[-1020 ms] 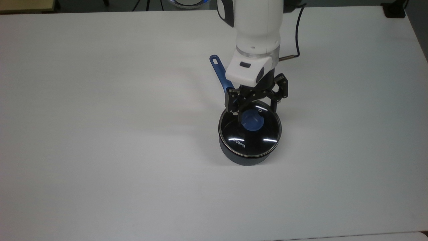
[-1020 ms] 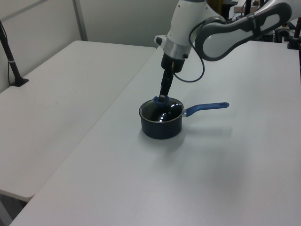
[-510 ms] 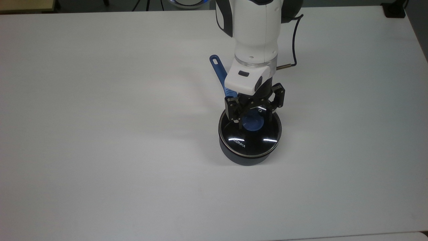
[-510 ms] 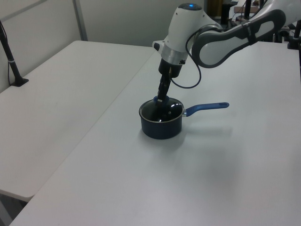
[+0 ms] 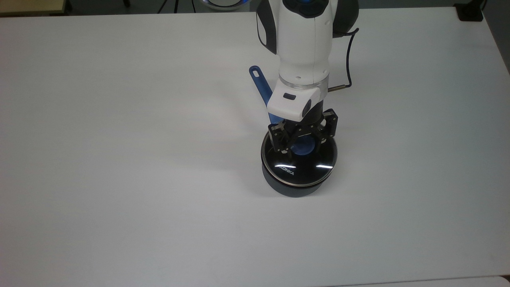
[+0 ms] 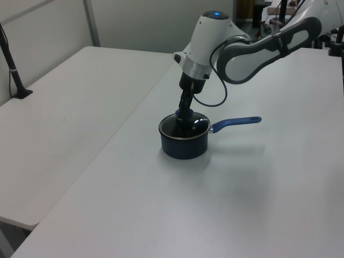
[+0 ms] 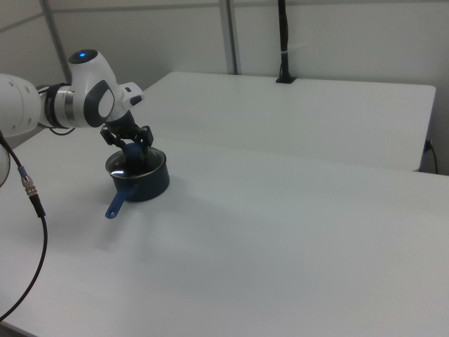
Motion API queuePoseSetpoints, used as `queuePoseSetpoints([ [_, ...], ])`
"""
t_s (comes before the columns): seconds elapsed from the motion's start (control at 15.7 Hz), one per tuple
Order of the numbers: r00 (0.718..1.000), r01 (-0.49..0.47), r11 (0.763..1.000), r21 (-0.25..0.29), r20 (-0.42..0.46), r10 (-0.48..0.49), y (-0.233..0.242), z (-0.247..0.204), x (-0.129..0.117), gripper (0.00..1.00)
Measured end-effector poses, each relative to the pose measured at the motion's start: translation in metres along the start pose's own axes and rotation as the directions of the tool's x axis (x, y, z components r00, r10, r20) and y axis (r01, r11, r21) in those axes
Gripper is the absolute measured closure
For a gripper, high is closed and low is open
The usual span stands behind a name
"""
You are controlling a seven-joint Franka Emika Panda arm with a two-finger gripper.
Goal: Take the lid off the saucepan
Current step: 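Close the gripper on the blue lid knob, then lift the glass lid off the saucepan and carry it aside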
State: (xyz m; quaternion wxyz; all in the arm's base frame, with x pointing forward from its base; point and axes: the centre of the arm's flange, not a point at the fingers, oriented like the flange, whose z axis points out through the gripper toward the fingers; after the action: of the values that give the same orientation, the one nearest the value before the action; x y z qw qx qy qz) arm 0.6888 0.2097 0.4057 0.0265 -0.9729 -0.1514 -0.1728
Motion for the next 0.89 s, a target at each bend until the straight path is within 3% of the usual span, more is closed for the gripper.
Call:
queuePoseSetpoints([
  [0.19,1.0,-0.018,1.0,0.001,-0.01,0.018,0.0,-0.004,0.003,0.47],
  [0.7,0.999,-0.031,1.0,0.0,-0.044,0.031,0.0,-0.024,0.011,0.47],
  [0.89,0.999,-0.046,0.999,-0.01,-0.02,0.046,0.011,-0.03,0.009,0.47],
])
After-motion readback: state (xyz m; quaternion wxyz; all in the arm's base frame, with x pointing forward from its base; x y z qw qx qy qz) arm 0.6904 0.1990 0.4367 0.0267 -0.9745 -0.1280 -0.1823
